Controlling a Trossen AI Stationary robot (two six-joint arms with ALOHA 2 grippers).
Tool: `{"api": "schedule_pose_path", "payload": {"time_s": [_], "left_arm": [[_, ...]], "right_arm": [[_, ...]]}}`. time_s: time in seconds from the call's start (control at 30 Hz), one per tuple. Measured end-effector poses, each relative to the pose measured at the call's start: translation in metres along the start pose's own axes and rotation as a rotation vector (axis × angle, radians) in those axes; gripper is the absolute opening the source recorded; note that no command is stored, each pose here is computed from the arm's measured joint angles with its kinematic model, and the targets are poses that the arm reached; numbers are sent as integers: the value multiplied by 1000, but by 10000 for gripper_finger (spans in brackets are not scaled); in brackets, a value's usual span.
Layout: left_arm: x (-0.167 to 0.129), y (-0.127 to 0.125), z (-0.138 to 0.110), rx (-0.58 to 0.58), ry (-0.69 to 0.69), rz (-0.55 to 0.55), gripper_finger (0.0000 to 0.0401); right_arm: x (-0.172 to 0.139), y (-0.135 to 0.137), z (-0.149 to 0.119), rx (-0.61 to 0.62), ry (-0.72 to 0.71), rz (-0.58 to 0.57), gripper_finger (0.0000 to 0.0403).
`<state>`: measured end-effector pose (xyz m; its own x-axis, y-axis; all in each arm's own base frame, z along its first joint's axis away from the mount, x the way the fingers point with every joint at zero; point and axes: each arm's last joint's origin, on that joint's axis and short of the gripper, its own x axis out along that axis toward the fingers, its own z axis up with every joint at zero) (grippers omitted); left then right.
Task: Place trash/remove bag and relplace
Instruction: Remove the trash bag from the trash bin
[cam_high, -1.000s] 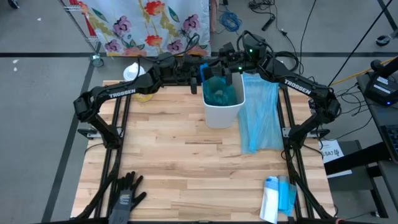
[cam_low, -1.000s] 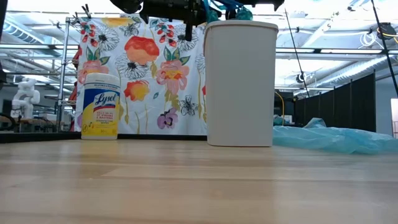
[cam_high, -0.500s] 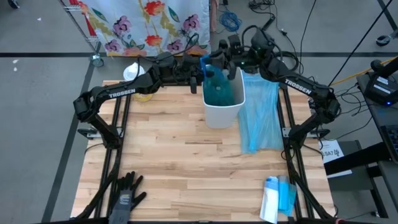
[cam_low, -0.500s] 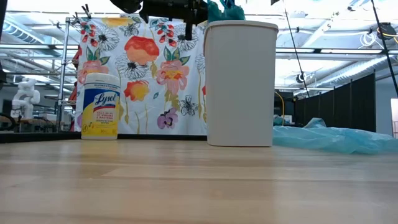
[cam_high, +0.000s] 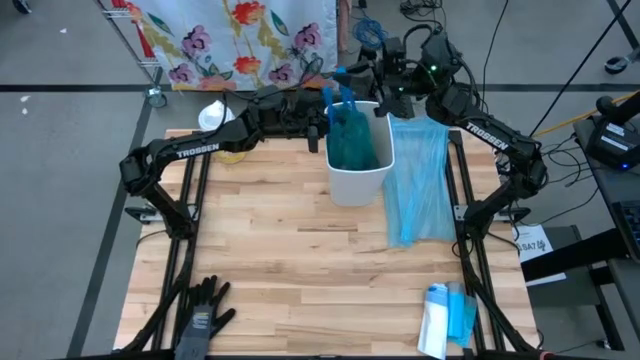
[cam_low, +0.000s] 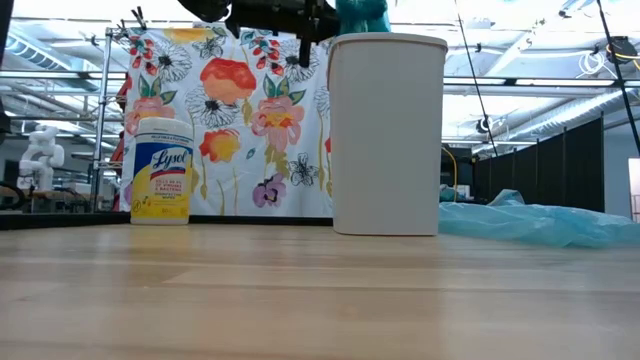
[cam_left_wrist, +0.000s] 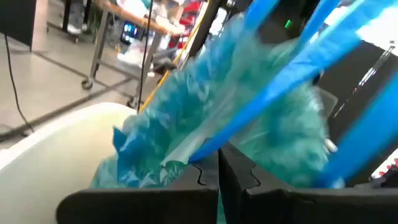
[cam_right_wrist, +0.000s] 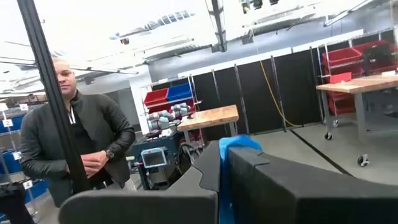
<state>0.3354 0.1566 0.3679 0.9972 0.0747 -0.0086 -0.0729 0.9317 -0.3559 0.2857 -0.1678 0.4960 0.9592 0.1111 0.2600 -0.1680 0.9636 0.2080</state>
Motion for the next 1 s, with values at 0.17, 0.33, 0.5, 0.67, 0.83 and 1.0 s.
{"api": "schedule_pose_path", "payload": {"time_s": [0.17,0.33,0.5,0.67,0.83,1.0], "left_arm": [[-1,-2,1,-7,-2,-16,0],[-11,-12,15,-19,-55,-51,0],[-26,-22,28,-10,-86,-58,0],[-47,-35,39,-70,-76,-56,0],[-69,-45,39,-203,21,-7,0],[-94,-54,36,-263,94,132,0]], "right_arm": [[-3,-1,2,34,1,-21,0],[-6,-7,2,74,9,-44,0],[-8,-12,-7,141,92,-61,0],[-12,-16,-6,166,101,-62,0],[-21,-15,4,191,71,-82,0],[-35,-13,18,180,26,-105,0]]}}
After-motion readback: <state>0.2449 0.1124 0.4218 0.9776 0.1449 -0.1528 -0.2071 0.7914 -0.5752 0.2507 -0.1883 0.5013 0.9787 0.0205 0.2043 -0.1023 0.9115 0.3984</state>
